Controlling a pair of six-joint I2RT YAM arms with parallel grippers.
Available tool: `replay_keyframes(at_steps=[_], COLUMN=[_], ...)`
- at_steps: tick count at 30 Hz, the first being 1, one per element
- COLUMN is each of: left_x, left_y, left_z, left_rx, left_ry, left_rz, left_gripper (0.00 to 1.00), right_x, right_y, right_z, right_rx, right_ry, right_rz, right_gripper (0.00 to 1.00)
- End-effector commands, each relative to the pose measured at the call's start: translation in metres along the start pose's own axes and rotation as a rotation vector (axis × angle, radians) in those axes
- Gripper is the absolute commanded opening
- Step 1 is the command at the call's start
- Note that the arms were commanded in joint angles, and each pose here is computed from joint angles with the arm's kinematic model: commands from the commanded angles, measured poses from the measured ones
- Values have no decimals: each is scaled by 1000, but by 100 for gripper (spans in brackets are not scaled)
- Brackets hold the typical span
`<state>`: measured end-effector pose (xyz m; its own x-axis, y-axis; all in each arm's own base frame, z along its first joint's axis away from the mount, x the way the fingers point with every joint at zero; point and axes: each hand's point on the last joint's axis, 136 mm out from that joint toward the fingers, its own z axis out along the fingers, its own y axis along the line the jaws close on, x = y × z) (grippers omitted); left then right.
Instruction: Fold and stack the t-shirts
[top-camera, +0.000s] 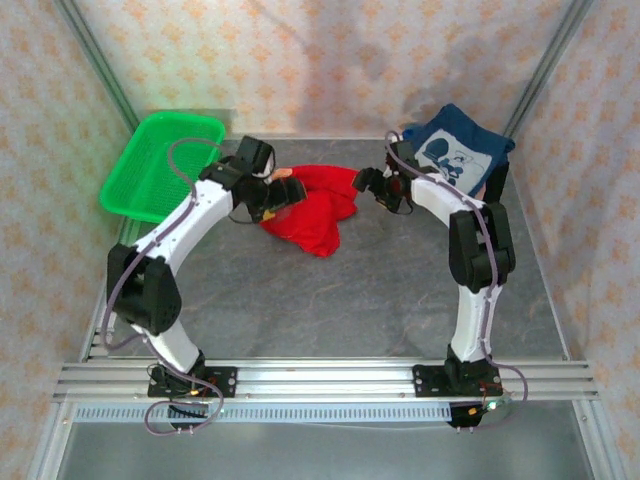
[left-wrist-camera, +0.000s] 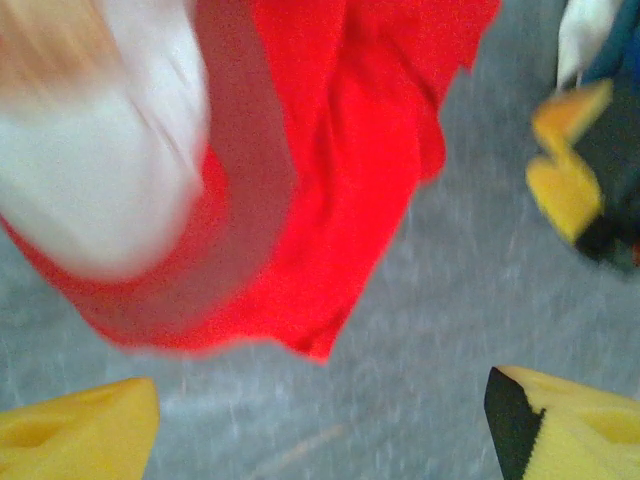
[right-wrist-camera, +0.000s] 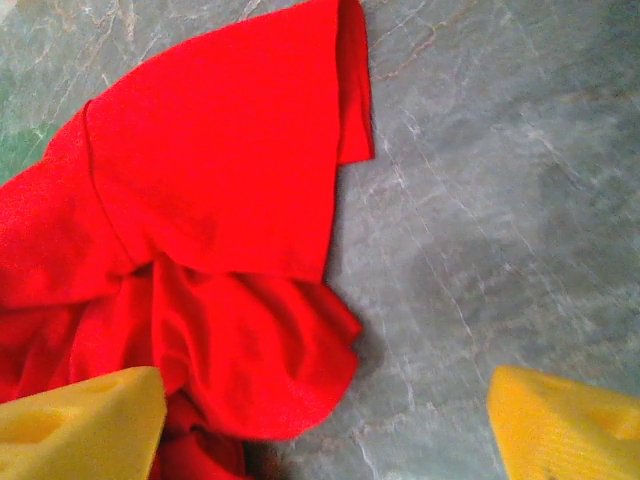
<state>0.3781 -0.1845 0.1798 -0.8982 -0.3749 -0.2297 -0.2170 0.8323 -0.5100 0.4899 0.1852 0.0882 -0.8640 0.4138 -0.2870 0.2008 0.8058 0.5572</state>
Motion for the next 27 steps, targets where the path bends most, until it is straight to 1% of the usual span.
replay_keyframes(at_steps=[1,4,7,10,15,19,23,25,27], left_x=[33,50,55,53,59,64,67,66,64], left_y=[19,30,34,25,9,3,1,0,-4], left_z=[8,19,27,37,74,102,124,131,134], left_rx=[-30,-34,-41,-6,65,81,64,53,60], left_ry=[51,64,68,63,105,144,168,172,166], left_rz=[-86,-129,-137,-136,-178,-201,-198,-187,-184], left_gripper=[84,83,83,83,79,76,74,71,66], right_x=[-8,-9,-11,-11,-11,-14,-12,-12,-13], right_y=[4,5,7,10,12,19,23,24,26], right_z=[20,36,48,57,69,78,86,89,89], right_rx=[-39,-63,-86,-114,-145,-165,-142,-144,-150], right_ry=[12,30,38,50,51,63,91,92,90], right_rz=[52,90,118,148,196,204,186,191,196], right_gripper=[76,67,62,56,48,43,36,30,18])
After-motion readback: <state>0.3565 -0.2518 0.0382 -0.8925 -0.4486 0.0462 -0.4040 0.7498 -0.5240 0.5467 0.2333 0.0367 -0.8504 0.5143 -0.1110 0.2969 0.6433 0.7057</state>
